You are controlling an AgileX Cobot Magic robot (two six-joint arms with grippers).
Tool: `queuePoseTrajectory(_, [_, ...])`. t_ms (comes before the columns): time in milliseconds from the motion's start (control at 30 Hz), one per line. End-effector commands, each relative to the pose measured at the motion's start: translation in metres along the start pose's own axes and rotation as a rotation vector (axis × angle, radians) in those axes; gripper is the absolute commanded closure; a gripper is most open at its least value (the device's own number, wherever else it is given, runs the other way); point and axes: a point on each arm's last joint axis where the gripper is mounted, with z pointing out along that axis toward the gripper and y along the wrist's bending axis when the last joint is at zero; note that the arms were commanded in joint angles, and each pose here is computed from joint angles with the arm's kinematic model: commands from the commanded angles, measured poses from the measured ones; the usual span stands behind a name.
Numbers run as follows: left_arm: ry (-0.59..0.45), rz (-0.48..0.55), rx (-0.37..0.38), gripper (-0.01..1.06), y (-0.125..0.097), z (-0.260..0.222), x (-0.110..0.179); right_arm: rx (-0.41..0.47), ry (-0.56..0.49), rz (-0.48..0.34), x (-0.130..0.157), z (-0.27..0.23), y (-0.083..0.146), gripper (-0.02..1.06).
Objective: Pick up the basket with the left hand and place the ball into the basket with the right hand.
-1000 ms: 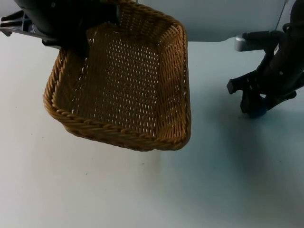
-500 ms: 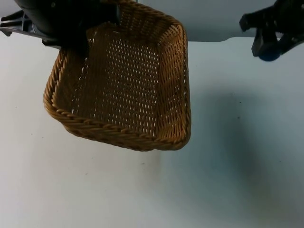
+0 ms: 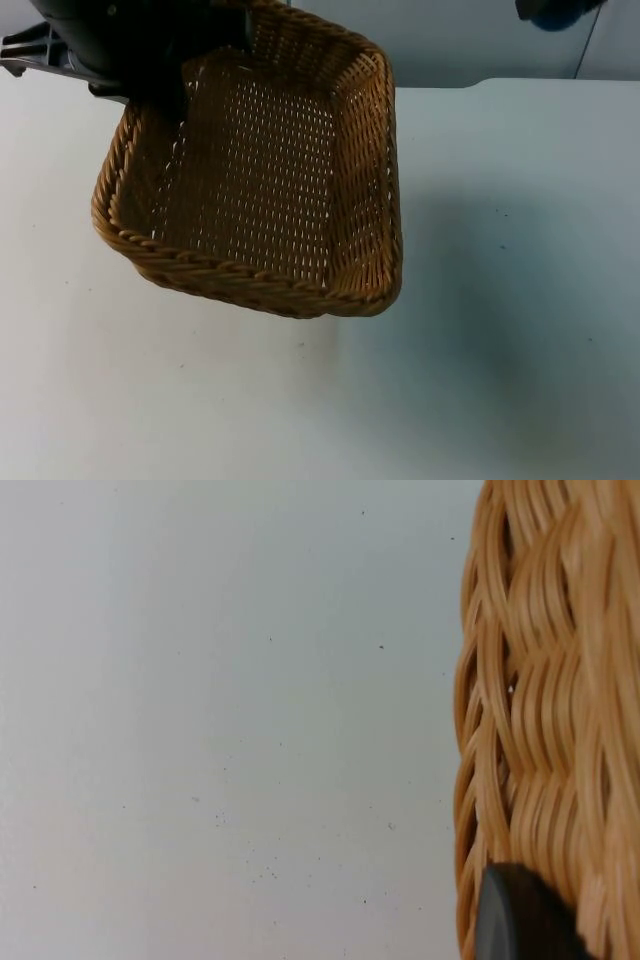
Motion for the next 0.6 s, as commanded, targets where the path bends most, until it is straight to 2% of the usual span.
queuePoseTrajectory(0, [-0.038, -0.017, 0.025, 1.05, -0.004, -0.009, -0.005, -0.022, -0.07, -0.034, -0.008, -0.012, 0.015, 1.05])
queuePoseTrajectory(267, [-0.032, -0.039, 0.038, 1.05, -0.005, -0.009, -0.005, -0.103, -0.155, -0.123, -0.016, -0.026, 0.069, 1.05])
queuePoseTrajectory(300, [-0.032, -0.039, 0.038, 1.05, -0.005, -0.009, -0.005, -0.103, -0.155, -0.123, -0.016, -0.026, 0.069, 1.05])
queuePoseTrajectory(433, [-0.034, -0.045, 0.043, 1.05, -0.006, -0.009, -0.005, -0.142, -0.178, -0.176, -0.016, -0.032, 0.096, 1.05])
queuePoseTrajectory(533, [-0.036, -0.045, 0.043, 1.05, -0.006, -0.009, -0.005, -0.153, -0.185, -0.213, -0.015, -0.033, 0.103, 1.05])
queuePoseTrajectory(567, [-0.038, -0.045, 0.044, 1.05, -0.006, -0.009, -0.005, -0.188, -0.196, -0.235, -0.015, -0.033, 0.11, 1.05])
